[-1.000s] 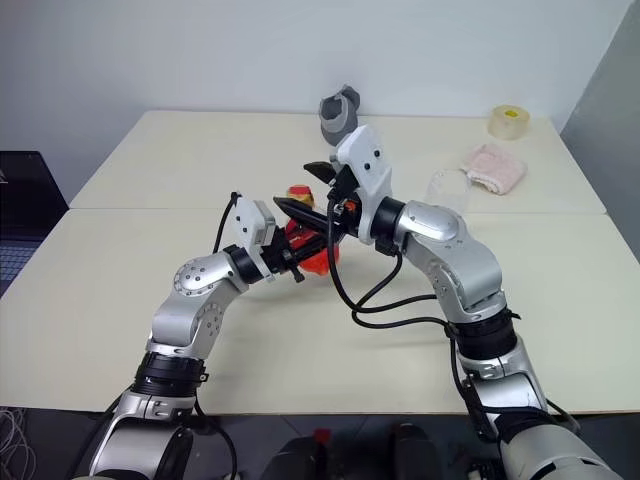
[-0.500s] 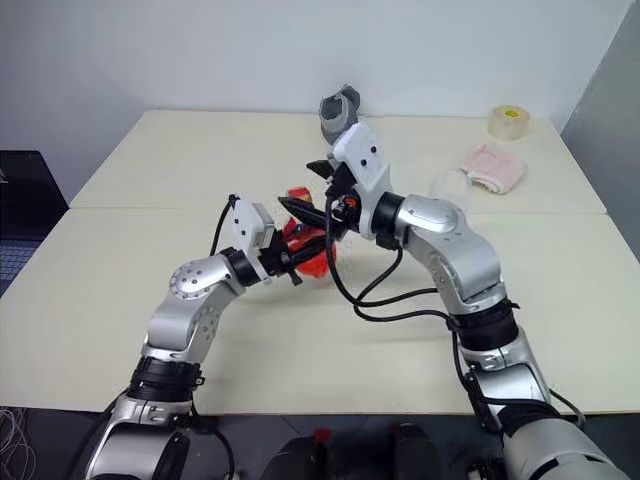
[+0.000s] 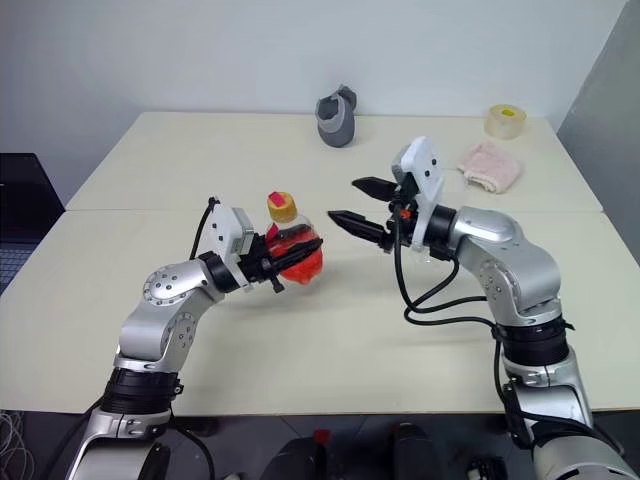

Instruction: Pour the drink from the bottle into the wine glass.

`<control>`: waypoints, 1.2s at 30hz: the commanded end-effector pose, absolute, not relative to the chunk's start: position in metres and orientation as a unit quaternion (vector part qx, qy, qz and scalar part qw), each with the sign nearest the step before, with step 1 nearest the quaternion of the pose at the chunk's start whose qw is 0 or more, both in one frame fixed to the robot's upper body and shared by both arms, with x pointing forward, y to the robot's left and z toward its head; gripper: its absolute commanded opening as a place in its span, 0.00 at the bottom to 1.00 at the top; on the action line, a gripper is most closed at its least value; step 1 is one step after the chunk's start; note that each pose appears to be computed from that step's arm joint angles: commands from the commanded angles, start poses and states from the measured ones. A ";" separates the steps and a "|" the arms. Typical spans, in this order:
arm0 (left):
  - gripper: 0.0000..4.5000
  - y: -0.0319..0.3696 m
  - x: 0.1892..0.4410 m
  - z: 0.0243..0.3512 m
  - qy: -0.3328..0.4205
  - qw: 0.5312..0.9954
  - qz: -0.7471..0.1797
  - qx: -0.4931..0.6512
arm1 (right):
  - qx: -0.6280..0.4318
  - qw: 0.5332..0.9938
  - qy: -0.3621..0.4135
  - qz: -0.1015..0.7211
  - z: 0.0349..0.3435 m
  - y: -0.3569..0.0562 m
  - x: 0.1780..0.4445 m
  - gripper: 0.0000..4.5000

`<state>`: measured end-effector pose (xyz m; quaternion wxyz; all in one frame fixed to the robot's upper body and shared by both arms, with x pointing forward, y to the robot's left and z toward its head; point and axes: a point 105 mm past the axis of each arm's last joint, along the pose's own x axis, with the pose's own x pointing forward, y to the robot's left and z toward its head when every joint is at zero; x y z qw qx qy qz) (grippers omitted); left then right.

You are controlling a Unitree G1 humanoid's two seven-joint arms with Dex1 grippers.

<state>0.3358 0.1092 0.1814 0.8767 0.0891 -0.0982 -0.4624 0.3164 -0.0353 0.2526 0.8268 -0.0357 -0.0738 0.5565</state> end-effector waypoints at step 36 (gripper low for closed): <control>0.30 0.095 0.347 0.206 -0.143 0.867 -0.469 0.089 | -0.032 0.801 -0.123 0.585 0.279 -0.017 0.310 0.81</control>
